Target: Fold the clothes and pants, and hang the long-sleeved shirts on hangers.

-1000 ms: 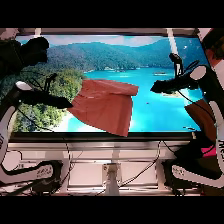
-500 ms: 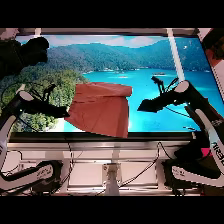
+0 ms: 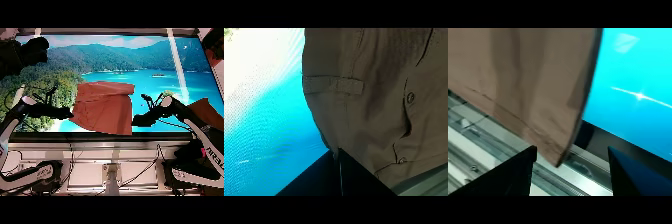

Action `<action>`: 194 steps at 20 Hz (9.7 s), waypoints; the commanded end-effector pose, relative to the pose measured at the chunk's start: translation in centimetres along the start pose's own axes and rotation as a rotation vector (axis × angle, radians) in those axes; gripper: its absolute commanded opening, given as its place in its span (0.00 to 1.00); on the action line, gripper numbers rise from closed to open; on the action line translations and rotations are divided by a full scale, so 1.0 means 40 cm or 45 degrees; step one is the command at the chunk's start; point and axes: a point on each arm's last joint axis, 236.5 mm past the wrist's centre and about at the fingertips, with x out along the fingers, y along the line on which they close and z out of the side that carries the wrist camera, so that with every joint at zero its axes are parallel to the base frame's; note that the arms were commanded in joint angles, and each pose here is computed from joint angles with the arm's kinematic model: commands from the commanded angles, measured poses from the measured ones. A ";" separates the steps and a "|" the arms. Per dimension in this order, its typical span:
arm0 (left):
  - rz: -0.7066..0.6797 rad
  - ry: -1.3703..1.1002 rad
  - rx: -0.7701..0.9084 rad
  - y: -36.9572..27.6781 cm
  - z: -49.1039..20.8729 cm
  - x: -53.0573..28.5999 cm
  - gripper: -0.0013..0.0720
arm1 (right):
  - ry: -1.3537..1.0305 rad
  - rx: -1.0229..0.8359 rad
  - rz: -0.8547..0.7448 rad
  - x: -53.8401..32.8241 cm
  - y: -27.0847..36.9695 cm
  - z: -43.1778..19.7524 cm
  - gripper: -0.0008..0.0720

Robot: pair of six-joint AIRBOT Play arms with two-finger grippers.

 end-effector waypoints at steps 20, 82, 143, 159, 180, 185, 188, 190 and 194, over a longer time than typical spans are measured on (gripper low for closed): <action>-0.021 0.027 0.072 -0.052 -0.009 0.029 0.03 | 0.088 0.013 0.043 0.095 0.050 -0.027 0.03; 0.391 -0.228 -0.053 0.143 0.068 -0.315 0.58 | -0.543 -0.565 -0.326 -0.270 0.138 0.354 0.85; -0.116 -0.607 0.347 -0.070 0.433 -0.080 0.03 | -0.537 -0.115 0.258 -0.101 0.027 0.613 0.03; 0.138 -0.949 1.099 -0.176 0.508 -0.278 0.03 | -0.756 -0.871 -0.165 -0.417 0.199 0.595 0.02; 0.169 -0.743 0.872 -0.070 0.471 -0.182 0.03 | -1.020 -0.659 -0.325 -0.314 0.128 0.562 0.03; 0.059 -0.773 0.600 -0.005 0.506 -0.082 0.03 | -1.040 -0.481 -0.337 -0.233 0.044 0.623 0.03; 0.008 -0.800 0.472 0.014 0.521 -0.053 0.03 | -1.004 -0.469 -0.335 -0.207 0.031 0.619 0.03; -0.004 -0.778 0.445 0.023 0.514 -0.034 0.09 | -0.948 -0.468 -0.326 -0.184 0.027 0.602 0.03; -0.006 -0.774 0.446 0.021 0.513 -0.029 0.93 | -0.873 -0.474 -0.311 -0.161 0.025 0.577 0.42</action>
